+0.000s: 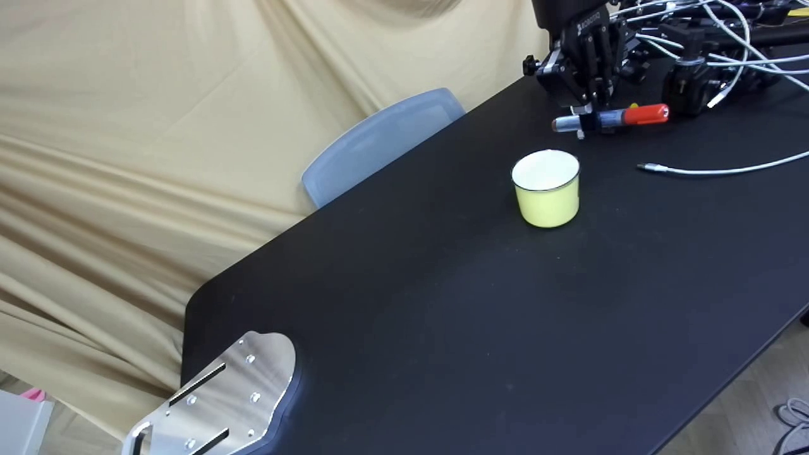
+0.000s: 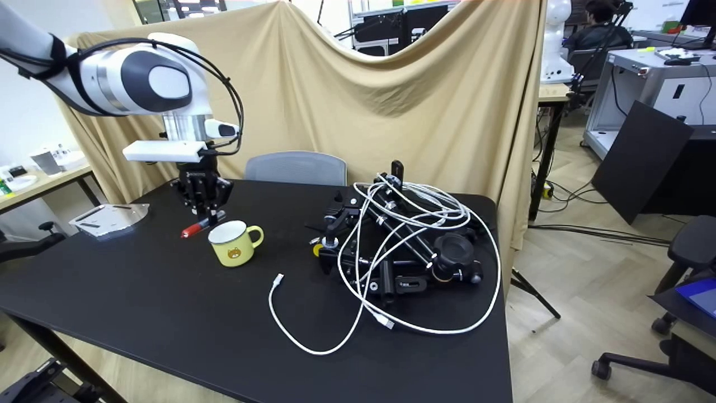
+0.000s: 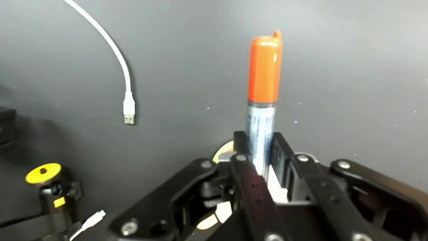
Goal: Put the marker in the yellow mug, remove the marker from the mug
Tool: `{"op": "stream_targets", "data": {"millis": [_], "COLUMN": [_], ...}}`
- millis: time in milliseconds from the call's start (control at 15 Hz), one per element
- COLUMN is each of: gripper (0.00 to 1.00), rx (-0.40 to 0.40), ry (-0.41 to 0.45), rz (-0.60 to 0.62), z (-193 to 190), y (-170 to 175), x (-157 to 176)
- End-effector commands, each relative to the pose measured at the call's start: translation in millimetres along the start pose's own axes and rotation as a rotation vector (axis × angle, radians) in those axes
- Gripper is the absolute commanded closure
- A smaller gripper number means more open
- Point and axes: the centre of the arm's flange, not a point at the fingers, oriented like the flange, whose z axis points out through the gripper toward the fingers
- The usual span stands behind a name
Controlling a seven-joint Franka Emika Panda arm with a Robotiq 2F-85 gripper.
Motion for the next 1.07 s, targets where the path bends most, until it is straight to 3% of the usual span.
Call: {"op": "stream_targets", "data": {"millis": [0, 333, 1000], "gripper": [0.95, 0.95, 0.95], "rx": [0.023, -0.001, 0.107], "ry": [-0.064, -0.123, -0.292], "rz": [0.069, 0.133, 0.108], "z": [4.3, 4.7, 13.9], "y": [-16.0, -21.2, -14.0], "x": [14.6, 35.9, 76.6]}}
